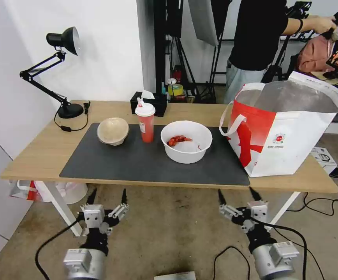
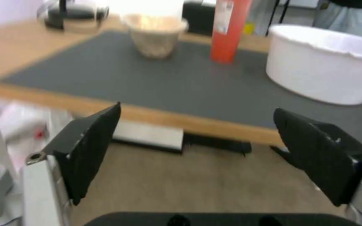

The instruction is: Pick up the trash from the table and place it into the takeout bag.

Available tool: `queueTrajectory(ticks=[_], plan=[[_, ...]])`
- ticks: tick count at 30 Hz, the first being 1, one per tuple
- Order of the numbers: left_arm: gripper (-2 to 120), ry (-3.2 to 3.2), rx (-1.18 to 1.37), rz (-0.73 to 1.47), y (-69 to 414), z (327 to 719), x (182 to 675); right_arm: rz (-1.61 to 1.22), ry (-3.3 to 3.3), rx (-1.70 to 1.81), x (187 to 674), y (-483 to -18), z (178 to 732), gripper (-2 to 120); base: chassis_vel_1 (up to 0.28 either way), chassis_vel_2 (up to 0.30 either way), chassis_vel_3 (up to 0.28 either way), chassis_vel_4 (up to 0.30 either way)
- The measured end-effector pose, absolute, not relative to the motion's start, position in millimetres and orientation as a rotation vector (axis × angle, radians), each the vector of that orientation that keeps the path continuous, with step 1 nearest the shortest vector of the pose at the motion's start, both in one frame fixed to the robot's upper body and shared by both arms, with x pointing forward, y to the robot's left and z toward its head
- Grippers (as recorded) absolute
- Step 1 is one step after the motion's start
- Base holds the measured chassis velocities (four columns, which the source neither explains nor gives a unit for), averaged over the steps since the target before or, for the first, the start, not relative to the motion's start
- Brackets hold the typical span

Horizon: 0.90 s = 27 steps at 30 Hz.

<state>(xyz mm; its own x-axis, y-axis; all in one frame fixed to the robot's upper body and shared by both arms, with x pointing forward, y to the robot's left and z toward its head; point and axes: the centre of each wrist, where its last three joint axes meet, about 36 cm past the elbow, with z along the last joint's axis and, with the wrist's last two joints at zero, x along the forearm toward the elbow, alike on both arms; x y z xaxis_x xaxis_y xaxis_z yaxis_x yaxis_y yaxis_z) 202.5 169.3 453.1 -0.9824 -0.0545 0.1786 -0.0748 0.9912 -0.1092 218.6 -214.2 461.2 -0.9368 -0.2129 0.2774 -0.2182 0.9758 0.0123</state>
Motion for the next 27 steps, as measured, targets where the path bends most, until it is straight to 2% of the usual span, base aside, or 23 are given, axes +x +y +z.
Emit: queueTrajectory(ticks=[6,27], plan=[[100,-2.828,0.167,0.318,139,478,181,0.012,-2.847,0.357,217,-212,466,100,0.000,0.000,0.000,0.000],[99,-2.868,0.199,0.274,141,494,165,0.012,-2.922,0.362,215,-221,486,100,0.000,0.000,0.000,0.000]])
